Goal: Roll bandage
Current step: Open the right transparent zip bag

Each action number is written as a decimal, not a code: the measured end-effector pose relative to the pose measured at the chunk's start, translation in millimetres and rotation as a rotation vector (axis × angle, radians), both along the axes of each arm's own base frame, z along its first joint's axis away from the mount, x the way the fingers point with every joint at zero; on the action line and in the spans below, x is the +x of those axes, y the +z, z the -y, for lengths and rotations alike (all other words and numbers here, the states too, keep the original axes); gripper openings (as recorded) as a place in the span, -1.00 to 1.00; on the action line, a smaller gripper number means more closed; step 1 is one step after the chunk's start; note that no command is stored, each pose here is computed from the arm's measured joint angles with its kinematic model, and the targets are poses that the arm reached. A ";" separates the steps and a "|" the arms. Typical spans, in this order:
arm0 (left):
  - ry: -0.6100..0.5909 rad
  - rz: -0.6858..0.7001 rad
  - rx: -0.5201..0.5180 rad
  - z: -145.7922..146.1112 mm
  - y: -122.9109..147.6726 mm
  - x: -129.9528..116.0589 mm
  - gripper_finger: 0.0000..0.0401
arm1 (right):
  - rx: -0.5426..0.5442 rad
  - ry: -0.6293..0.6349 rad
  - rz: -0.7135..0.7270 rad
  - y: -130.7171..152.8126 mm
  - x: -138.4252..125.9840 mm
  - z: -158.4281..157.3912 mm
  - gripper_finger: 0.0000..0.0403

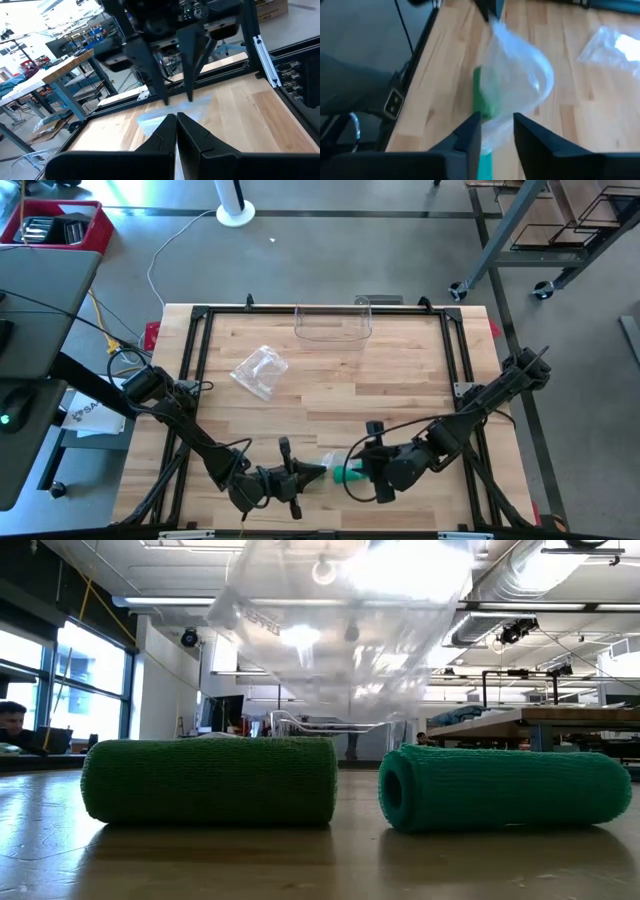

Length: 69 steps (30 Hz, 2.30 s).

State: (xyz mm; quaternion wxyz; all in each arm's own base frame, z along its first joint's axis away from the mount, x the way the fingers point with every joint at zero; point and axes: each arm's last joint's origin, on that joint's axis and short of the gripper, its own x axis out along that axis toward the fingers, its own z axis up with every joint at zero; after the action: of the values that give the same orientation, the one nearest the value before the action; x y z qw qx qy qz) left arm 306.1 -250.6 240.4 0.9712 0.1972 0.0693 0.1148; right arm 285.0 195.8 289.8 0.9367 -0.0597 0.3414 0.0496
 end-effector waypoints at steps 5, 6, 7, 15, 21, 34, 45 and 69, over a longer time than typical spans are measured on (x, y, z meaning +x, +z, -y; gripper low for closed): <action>-0.018 -0.004 -0.001 0.4 -0.3 0.2 -1.00 | -0.035 0.001 0.018 1.4 5.2 6.3 -0.35; -0.018 -0.004 0.000 0.4 -0.3 0.2 -1.00 | -0.040 0.005 0.018 1.4 6.1 7.5 -0.34; -0.018 -0.004 0.000 0.4 -0.3 0.2 -1.00 | -0.041 0.011 0.015 1.3 6.6 8.2 -0.34; -0.017 -0.006 0.002 0.1 -0.6 0.3 -1.00 | -0.042 -0.039 0.018 1.4 13.6 19.8 -0.34; -0.016 -0.007 0.002 -0.1 -0.6 0.5 -1.00 | -0.015 0.023 0.052 5.1 16.5 16.5 -0.34; -0.015 -0.005 0.001 -0.5 -0.5 0.8 -1.00 | 0.003 0.044 0.079 2.1 23.2 13.1 -0.34; -0.016 -0.003 -0.002 -0.5 -0.1 1.0 -1.00 | -0.060 0.091 0.035 -10.3 27.3 9.9 -0.34; -0.022 -0.010 0.003 -0.4 -1.0 0.9 -1.00 | -0.071 0.132 0.051 -3.7 41.7 6.7 -0.34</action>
State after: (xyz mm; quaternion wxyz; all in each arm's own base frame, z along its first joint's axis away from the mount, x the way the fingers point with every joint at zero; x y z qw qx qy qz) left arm 307.0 -250.1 239.4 0.9716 0.2001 0.0719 0.1034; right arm 326.7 189.0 286.0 0.9371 -0.1165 0.3143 0.0973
